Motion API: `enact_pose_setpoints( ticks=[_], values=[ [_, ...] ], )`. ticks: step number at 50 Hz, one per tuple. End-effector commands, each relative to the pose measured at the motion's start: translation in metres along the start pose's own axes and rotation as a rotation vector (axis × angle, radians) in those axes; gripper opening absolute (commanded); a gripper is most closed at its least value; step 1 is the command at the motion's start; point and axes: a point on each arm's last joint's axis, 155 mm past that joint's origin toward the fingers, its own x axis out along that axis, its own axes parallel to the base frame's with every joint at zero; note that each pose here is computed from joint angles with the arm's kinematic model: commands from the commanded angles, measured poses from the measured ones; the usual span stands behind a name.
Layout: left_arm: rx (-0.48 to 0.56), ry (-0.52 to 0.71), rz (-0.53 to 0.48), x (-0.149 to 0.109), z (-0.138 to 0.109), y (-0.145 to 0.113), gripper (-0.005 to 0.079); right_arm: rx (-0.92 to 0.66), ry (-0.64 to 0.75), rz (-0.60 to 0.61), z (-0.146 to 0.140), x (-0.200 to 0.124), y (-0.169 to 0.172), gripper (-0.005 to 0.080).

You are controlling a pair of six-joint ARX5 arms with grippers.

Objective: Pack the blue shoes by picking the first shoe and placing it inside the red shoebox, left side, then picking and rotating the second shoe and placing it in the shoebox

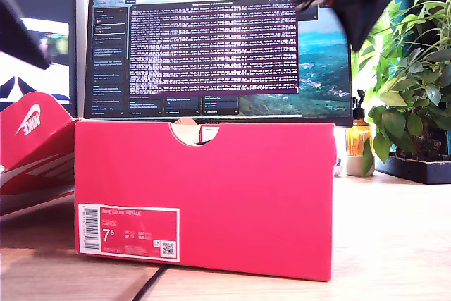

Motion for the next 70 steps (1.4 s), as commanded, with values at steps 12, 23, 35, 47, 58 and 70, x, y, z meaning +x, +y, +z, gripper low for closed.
enact_pose_setpoints(
  ticks=[12, 23, 35, 47, 58, 70],
  values=[
    [-0.151, -0.227, 0.167, 0.014, 0.038, 0.092, -0.0011, 0.086, -0.183, -0.052, -0.036, 0.000, -0.017, -0.0013],
    [-0.427, -0.216, 0.184, 0.028, 0.009, 0.131, -0.0011, 0.081, -0.317, -0.063, -0.053, 0.025, -0.017, -0.0013],
    [-0.497, -0.146, 0.204, 0.038, -0.024, 0.145, -0.0011, 0.121, -0.375, -0.082, -0.076, 0.059, -0.027, -0.0013],
    [-0.519, -0.138, 0.186, 0.039, -0.036, 0.148, -0.0011, 0.191, -0.290, -0.069, -0.117, 0.091, -0.057, -0.0013],
    [-0.624, -0.154, 0.213, 0.044, -0.057, 0.147, -0.0011, 0.197, -0.263, -0.046, -0.138, 0.103, -0.060, -0.0013],
    [-0.667, -0.155, 0.216, 0.053, -0.081, 0.130, -0.0011, 0.132, -0.271, 0.003, -0.160, 0.113, -0.048, -0.0013]
  ],
)
